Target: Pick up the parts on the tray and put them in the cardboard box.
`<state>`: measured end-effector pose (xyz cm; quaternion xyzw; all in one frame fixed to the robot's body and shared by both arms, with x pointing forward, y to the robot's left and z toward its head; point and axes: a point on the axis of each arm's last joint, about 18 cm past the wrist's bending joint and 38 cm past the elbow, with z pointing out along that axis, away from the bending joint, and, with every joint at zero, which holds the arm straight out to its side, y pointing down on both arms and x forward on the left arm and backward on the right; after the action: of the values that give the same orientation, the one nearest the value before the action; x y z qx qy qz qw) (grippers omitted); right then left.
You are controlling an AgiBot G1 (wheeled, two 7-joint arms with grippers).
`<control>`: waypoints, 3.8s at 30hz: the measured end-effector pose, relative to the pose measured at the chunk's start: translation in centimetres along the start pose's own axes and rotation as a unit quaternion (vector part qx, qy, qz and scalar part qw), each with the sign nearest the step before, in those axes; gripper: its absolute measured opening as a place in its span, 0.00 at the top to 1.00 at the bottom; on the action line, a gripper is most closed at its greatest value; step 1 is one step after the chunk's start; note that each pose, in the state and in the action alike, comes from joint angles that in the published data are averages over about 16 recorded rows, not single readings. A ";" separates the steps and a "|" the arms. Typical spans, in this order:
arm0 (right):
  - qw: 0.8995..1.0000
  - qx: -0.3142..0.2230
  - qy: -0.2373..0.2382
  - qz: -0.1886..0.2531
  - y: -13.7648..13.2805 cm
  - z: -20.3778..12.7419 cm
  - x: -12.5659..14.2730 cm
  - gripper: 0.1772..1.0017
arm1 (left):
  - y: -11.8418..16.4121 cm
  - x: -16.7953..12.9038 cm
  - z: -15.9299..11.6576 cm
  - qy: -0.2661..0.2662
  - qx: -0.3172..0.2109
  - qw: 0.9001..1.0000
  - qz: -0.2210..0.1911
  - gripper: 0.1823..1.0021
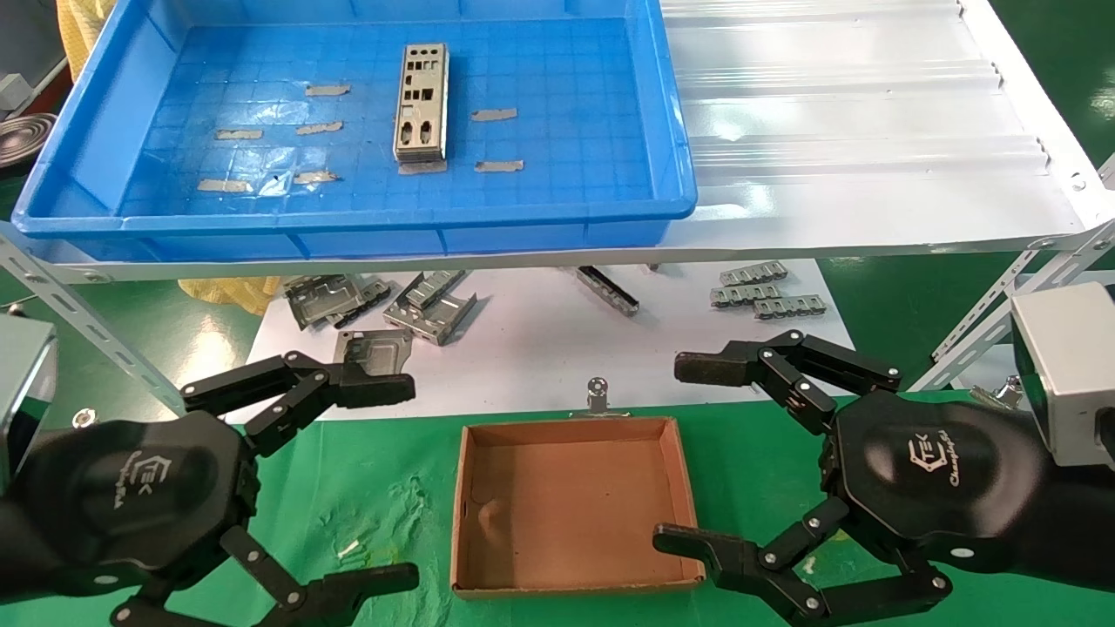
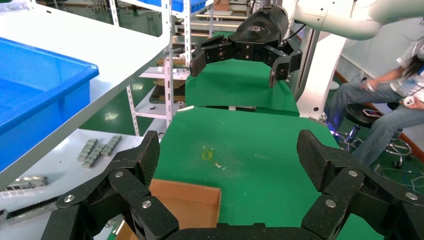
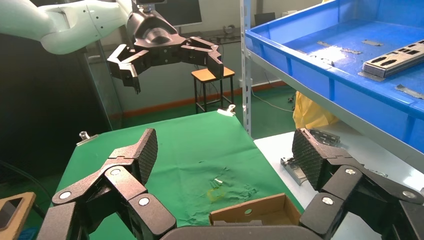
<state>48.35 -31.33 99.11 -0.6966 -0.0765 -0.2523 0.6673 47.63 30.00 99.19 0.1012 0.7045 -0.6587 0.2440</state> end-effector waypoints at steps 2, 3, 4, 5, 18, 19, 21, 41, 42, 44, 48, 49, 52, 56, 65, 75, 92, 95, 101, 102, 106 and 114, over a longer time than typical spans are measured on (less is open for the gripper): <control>1.000 0.000 0.000 0.000 0.0 0.0 0.0 0.00 | 0.0 0.0 0.0 0.000 0.000 1.000 0.000 0.00; 1.000 0.000 0.000 0.000 0.0 0.0 0.0 0.00 | 0.0 0.0 0.0 0.000 0.000 1.000 0.000 0.00; 1.000 0.000 0.000 0.000 0.0 0.0 0.0 0.00 | 0.0 0.0 0.0 0.000 0.000 1.000 0.000 0.00; 1.000 0.000 0.000 0.000 0.0 0.0 0.0 0.00 | 0.0 0.0 0.0 0.000 0.000 1.000 0.000 0.00; 1.000 0.000 0.000 0.000 0.0 0.0 0.0 0.00 | 0.0 0.0 0.0 0.000 0.000 1.000 0.000 0.00; 1.000 0.000 0.000 0.000 0.0 0.0 0.0 0.00 | 0.0 0.0 0.0 0.000 0.000 1.000 0.000 0.00; 1.000 0.000 0.000 0.000 0.0 0.0 0.0 0.00 | 0.0 0.0 0.0 0.000 0.000 1.000 0.000 0.00; 1.000 0.000 0.000 0.000 0.0 0.0 0.0 0.00 | 0.0 0.0 0.0 0.000 0.000 1.000 0.000 0.00; 1.000 0.000 0.000 0.000 0.0 0.0 0.0 0.01 | 0.0 0.0 0.0 0.000 0.000 1.000 0.000 0.00; 1.000 0.000 0.000 0.000 0.0 0.0 0.0 0.01 | 0.0 0.0 0.0 0.000 0.000 1.000 0.000 0.00; 1.000 0.000 0.000 0.000 0.0 0.0 0.0 0.03 | 0.0 0.0 0.0 0.000 0.000 1.000 0.000 0.00; 1.000 0.000 0.000 0.000 0.0 0.0 0.0 0.04 | 0.0 0.0 0.0 0.000 0.000 1.000 0.000 0.00; 1.000 0.000 0.000 0.000 0.0 0.0 0.0 0.07 | 0.0 0.0 0.0 0.000 0.000 1.000 0.000 0.00; 1.000 0.000 0.000 0.000 0.0 0.0 0.0 0.13 | 0.0 0.0 0.0 0.000 0.000 1.000 0.000 0.00; 1.000 0.000 0.000 0.000 0.0 0.0 0.0 0.31 | 0.0 0.0 0.0 0.000 0.000 1.000 0.000 0.00; 1.000 0.000 0.000 0.000 0.0 0.0 0.0 0.62 | 0.0 0.0 0.0 0.000 0.000 1.000 0.000 0.00; 1.000 0.000 0.000 0.000 0.0 0.0 0.0 0.93 | -1.8 -2.6 0.7 -0.031 -0.006 0.999 0.005 0.00; 1.000 0.000 0.000 0.000 0.0 0.0 0.0 0.95 | -2.7 -4.6 1.2 -0.057 -0.015 0.998 0.005 0.00; 1.000 0.000 0.000 0.000 0.0 0.0 0.0 0.98 | -5.1 -10.6 2.7 -0.130 -0.040 0.991 0.000 0.00; 1.000 0.000 0.000 0.000 0.0 0.0 0.0 0.98 | -5.5 -11.7 3.0 -0.143 -0.045 0.989 -0.002 0.00; 1.000 0.000 0.000 0.000 0.0 0.0 0.0 0.98 | -7.0 -16.1 4.2 -0.194 -0.067 0.979 -0.008 0.00; 1.000 0.000 0.000 0.000 0.0 0.0 0.0 0.98 | -8.8 -22.8 6.5 -0.268 -0.119 0.955 -0.030 0.00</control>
<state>48.35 -31.33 99.11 -0.6966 -0.0766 -0.2523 0.6673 64.54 26.70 117.66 -0.1305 0.6891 -0.5799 0.4144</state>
